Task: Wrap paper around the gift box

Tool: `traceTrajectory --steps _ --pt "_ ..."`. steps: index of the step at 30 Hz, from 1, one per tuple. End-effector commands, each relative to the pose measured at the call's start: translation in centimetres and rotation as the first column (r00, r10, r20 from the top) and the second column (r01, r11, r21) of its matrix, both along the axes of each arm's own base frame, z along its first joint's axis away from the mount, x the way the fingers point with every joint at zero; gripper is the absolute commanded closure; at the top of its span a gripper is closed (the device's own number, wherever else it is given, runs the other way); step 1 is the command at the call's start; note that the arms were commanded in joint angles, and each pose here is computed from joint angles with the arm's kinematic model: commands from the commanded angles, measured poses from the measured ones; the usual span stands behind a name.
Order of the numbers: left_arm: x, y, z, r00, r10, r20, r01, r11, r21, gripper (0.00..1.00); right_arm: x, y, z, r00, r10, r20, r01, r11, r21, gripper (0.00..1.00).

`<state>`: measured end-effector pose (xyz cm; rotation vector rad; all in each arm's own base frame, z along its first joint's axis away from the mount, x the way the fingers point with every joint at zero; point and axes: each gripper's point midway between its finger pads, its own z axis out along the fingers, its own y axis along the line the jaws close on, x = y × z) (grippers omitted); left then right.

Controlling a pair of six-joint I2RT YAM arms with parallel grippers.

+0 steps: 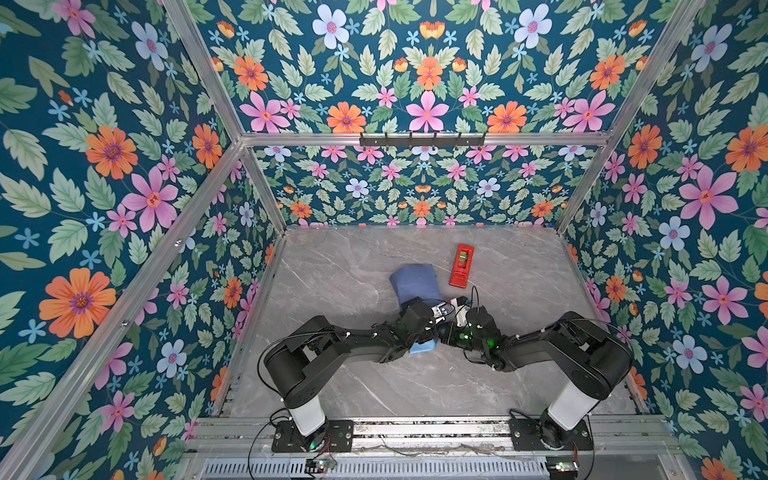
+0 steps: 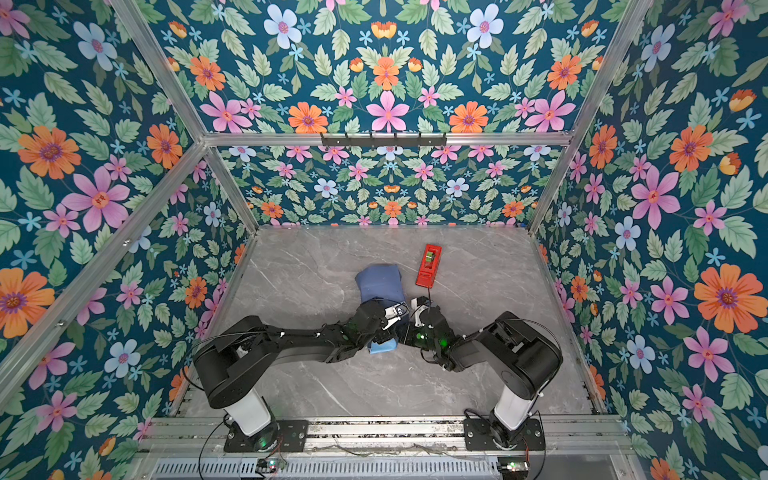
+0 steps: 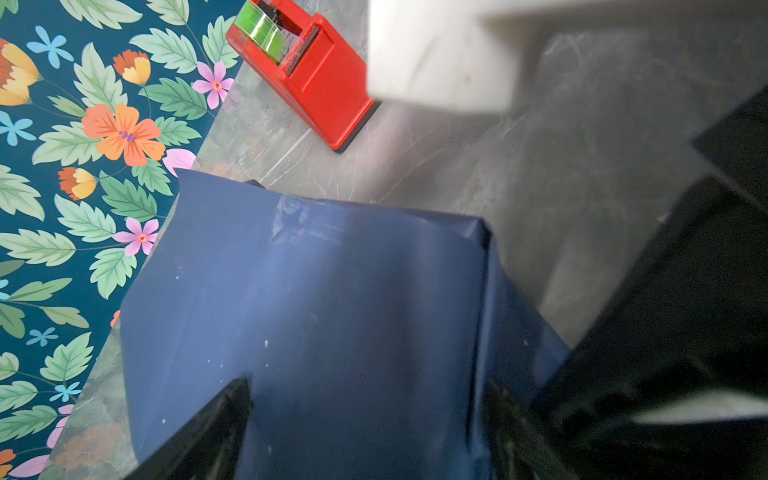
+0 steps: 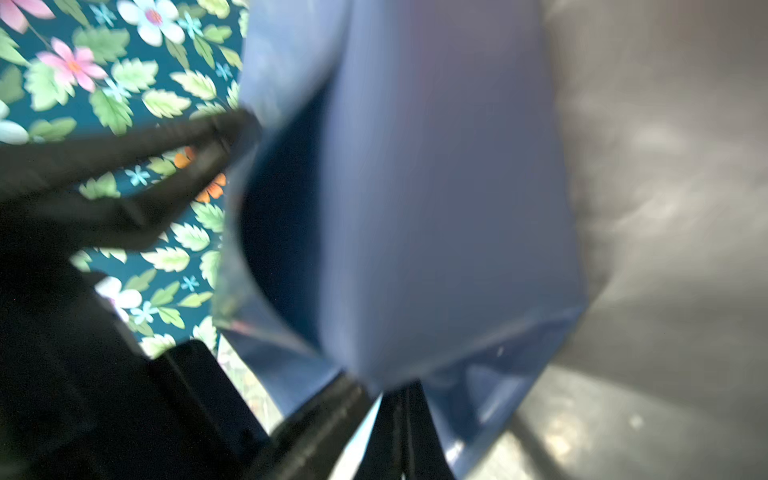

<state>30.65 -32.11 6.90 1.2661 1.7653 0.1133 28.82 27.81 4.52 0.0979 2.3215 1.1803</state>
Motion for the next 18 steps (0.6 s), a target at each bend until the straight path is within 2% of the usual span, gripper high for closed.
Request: traceTrajectory --steps 1,13,18 --pt "-1.1 1.5 -2.3 0.997 0.016 -0.082 -0.010 0.997 0.080 0.11 0.3 -0.3 -0.1 1.000 0.011 -0.010 -0.011 1.000 -0.005 0.97" --pt "-1.2 1.5 -2.4 0.996 0.013 -0.086 -0.006 0.997 0.081 0.11 2.4 -1.4 -0.6 1.000 -0.016 -0.015 0.016 1.000 0.009 0.97" --pt "-1.2 1.4 -2.3 0.996 0.012 -0.085 -0.005 0.997 0.079 0.11 2.3 -1.7 -1.4 0.999 -0.019 -0.034 0.019 1.000 -0.005 0.98"
